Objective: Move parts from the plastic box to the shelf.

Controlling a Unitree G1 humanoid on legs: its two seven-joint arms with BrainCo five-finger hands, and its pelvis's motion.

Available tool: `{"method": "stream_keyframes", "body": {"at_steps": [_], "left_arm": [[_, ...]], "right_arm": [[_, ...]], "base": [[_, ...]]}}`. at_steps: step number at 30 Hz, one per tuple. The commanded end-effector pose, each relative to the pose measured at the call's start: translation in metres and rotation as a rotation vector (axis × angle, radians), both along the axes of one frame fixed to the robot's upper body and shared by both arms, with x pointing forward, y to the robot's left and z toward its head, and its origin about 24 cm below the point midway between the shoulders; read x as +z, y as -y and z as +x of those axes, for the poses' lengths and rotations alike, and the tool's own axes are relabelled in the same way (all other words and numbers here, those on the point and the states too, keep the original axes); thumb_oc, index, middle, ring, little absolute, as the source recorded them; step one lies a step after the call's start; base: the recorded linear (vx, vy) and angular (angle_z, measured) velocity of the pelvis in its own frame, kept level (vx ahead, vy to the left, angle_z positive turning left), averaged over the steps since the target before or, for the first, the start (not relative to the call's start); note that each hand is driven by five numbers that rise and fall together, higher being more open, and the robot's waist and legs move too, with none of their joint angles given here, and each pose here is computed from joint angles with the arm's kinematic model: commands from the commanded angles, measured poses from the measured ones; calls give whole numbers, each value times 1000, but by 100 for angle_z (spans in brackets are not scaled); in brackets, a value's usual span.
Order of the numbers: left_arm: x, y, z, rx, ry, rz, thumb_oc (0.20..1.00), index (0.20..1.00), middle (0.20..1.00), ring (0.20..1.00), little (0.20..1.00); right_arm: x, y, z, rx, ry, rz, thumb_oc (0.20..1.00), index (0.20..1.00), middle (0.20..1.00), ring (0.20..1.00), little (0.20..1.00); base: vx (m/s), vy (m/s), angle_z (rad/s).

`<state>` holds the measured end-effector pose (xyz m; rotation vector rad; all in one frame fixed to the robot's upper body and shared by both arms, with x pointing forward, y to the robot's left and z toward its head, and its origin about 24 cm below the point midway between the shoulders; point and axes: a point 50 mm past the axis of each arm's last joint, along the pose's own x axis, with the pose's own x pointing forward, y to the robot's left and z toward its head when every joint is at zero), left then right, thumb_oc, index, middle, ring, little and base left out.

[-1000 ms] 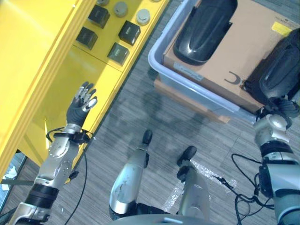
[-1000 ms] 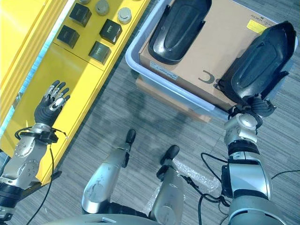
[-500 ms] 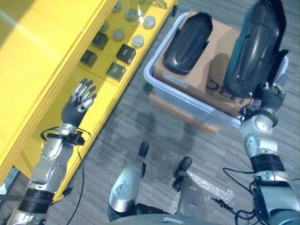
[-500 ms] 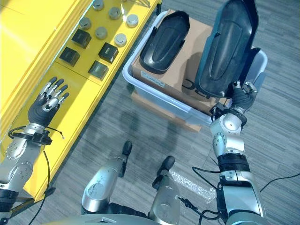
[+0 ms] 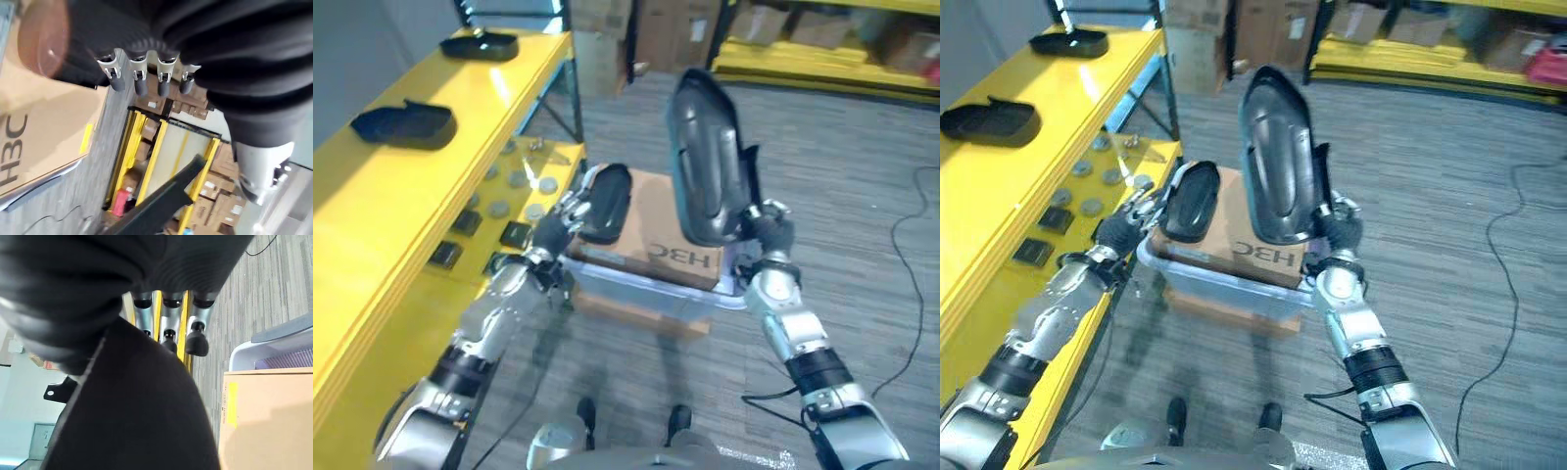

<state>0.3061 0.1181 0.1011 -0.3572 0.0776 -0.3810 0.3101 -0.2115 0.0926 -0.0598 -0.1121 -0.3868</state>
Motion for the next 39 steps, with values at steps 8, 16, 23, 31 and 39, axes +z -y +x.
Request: {"method": "stream_keyframes", "body": {"at_steps": [8, 16, 23, 31, 39], "left_arm": [[-4, 51, 19, 28, -89, -88, 1000, 1000, 1000, 1000, 1000], [-1, 61, 23, 19, -17, 30, 1000, 1000, 1000, 1000, 1000], [7, 78, 18, -56, 30, 83, 1000, 1000, 1000, 1000, 1000], [-3, 93, 13, -114, -18, 103, 1000, 1000, 1000, 1000, 1000], [-21, 105, 5, -181, -44, 212, 1000, 1000, 1000, 1000, 1000]], "right_arm": [[20, -41, 16, 149, 126, 45, 200, 200, 200, 200, 200], [11, -49, 18, 161, 67, 77, 200, 200, 200, 200, 200], [0, -57, 20, 172, 28, 80, 200, 200, 200, 200, 200], [-1, -69, 22, 203, 17, 94, 200, 200, 200, 200, 200], [-2, -88, 25, 253, -16, 99, 200, 200, 200, 200, 200]], "base": [[7, -20, -17], [10, -20, -1], [12, -10, -5], [5, -2, -1], [4, -1, -1]]}}
